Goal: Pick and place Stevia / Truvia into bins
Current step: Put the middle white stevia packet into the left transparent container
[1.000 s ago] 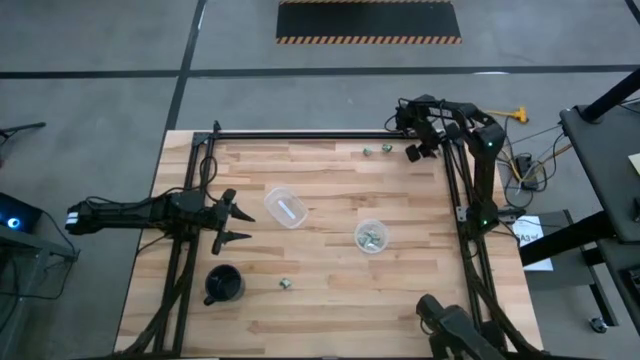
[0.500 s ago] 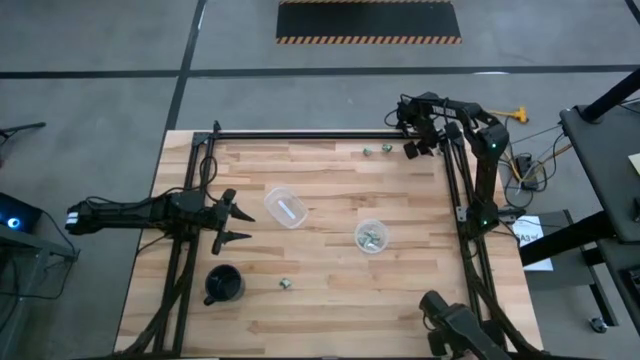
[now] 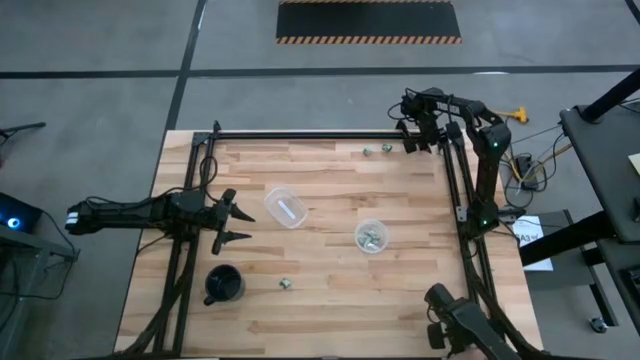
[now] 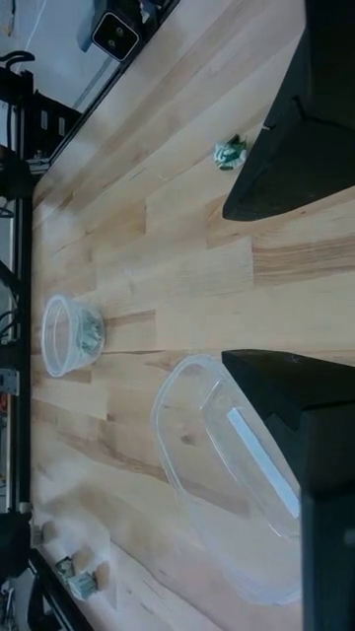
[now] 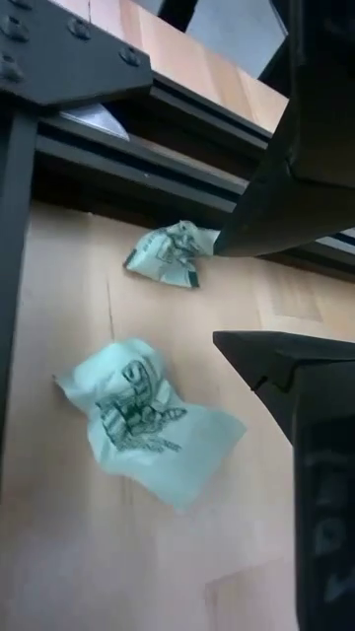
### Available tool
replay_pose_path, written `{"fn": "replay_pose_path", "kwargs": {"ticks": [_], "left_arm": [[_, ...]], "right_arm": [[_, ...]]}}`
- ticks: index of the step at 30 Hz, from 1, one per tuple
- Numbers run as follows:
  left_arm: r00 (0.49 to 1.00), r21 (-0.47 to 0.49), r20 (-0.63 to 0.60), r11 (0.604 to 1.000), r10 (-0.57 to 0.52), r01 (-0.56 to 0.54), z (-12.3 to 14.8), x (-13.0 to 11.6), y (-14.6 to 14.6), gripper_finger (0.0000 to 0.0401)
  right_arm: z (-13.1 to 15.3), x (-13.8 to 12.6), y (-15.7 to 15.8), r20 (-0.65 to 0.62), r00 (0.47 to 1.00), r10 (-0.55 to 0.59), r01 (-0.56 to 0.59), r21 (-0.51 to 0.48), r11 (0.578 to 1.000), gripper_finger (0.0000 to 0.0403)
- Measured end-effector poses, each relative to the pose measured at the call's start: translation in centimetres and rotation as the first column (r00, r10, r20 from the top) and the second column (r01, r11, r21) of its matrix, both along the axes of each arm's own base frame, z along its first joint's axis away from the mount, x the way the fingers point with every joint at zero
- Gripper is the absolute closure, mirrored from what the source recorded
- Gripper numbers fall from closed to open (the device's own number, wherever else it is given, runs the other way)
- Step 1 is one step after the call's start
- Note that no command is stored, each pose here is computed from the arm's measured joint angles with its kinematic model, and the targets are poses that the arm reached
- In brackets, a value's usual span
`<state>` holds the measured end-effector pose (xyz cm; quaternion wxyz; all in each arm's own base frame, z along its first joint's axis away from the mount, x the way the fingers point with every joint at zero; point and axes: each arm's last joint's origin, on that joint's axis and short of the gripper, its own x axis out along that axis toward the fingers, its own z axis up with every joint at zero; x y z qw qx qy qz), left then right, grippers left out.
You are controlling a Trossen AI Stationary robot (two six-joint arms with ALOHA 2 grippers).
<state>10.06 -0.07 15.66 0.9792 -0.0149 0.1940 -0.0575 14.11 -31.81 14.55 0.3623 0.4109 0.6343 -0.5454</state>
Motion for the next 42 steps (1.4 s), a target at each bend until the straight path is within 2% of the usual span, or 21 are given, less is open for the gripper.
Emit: {"fn": "replay_pose_path", "kwargs": {"ticks": [7, 16, 27, 30, 36, 39, 42], "left_arm": [[1.000, 0.000, 0.000, 1.000, 0.000, 0.000, 0.0, 0.0, 0.0, 0.0192], [1.000, 0.000, 0.000, 1.000, 0.000, 0.000, 0.0, 0.0, 0.0, 0.0192], [1.000, 0.000, 0.000, 1.000, 0.001, -0.001, 0.0, 0.0, 0.0, 0.0192], [1.000, 0.000, 0.000, 1.000, 0.001, -0.001, 0.0, 0.0, 0.0, 0.0192], [1.000, 0.000, 0.000, 1.000, 0.000, 0.000, 0.0, 0.0, 0.0, 0.0192], [1.000, 0.000, -0.001, 1.000, 0.000, 0.000, 0.0, 0.0, 0.0, 0.0192], [1.000, 0.000, 0.000, 1.000, 0.000, 0.000, 0.0, 0.0, 0.0, 0.0192]], "right_arm": [[0.4, -0.4, -0.2, 0.023, 0.999, -0.025, 0.025, 0.022, 0.999, 0.0284], [0.9, -0.4, -0.4, 0.037, 0.996, -0.084, 0.084, 0.013, 0.996, 0.0305], [1.5, -0.3, -0.2, 0.095, 0.994, -0.058, 0.054, 0.040, 0.998, 0.0302], [1.4, 0.3, -0.3, 0.118, 0.992, -0.045, 0.044, 0.012, 0.999, 0.0295], [1.1, 2.2, -0.9, 0.212, 0.976, 0.055, -0.037, -0.089, 0.995, 0.0284], [1.1, 2.3, -1.0, 0.216, 0.974, 0.060, -0.038, -0.105, 0.994, 0.0280], [1.1, 2.0, -1.2, 0.164, 0.985, 0.062, -0.041, -0.131, 0.991, 0.0277]]}}
